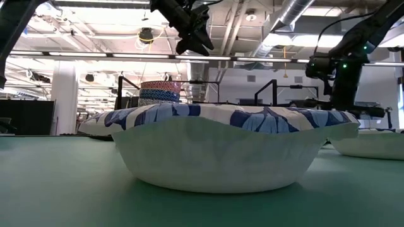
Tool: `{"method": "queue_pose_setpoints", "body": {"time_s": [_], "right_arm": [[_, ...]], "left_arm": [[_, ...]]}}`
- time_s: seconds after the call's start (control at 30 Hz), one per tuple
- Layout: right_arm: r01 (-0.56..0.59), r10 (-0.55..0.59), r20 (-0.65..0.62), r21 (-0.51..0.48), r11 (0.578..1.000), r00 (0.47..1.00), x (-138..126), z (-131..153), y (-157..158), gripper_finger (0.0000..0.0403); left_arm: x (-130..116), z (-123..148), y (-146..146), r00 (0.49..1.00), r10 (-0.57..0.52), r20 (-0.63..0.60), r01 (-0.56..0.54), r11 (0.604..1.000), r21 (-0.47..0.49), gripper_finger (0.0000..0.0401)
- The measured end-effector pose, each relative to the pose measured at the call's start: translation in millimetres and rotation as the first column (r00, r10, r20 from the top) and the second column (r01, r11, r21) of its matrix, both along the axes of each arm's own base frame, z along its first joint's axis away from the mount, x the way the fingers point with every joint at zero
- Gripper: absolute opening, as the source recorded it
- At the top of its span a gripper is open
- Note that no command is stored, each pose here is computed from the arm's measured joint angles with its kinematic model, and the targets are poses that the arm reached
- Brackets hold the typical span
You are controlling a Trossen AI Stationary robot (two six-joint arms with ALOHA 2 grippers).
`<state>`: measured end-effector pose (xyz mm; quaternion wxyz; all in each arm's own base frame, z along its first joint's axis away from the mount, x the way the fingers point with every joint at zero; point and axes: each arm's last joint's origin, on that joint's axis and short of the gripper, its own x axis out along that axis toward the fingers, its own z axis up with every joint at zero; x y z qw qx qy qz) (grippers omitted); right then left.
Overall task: Place and stack bowls onto a shelf
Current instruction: Put the white patterned bowl on the shelf
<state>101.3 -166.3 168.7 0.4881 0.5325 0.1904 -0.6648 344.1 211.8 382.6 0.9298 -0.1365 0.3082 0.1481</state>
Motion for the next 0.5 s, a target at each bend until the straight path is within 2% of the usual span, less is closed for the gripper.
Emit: {"method": "queue_pose_setpoints", "body": {"time_s": [0.17,0.27,0.37,0.5], "right_arm": [[0.042,-0.04,0.034,-0.054,0.998,0.999,-6.5,-8.3,-4.9,0.0199],[0.077,-0.069,0.076,-0.11,0.991,0.995,-9.3,-11.1,-9.8,0.0216],[0.122,-0.113,0.088,-0.106,0.987,0.99,-15.0,-17.4,-9.1,0.0205],[0.141,-0.134,0.078,-0.102,0.985,0.988,-20.1,-21.8,-8.5,0.0148]], "left_arm": [[-1.0,-1.1,-0.4,1.0,0.006,-0.017,-0.006,1.0,-0.003,0.0151],[-1.0,-1.3,-0.7,1.0,0.008,-0.019,-0.008,1.0,-0.003,0.0151],[-1.0,-1.4,-0.9,1.0,0.008,-0.022,-0.008,1.0,-0.004,0.0151],[-1.4,-2.2,-2.0,0.999,0.019,-0.03,-0.02,1.0,-0.022,0.0151]]}}
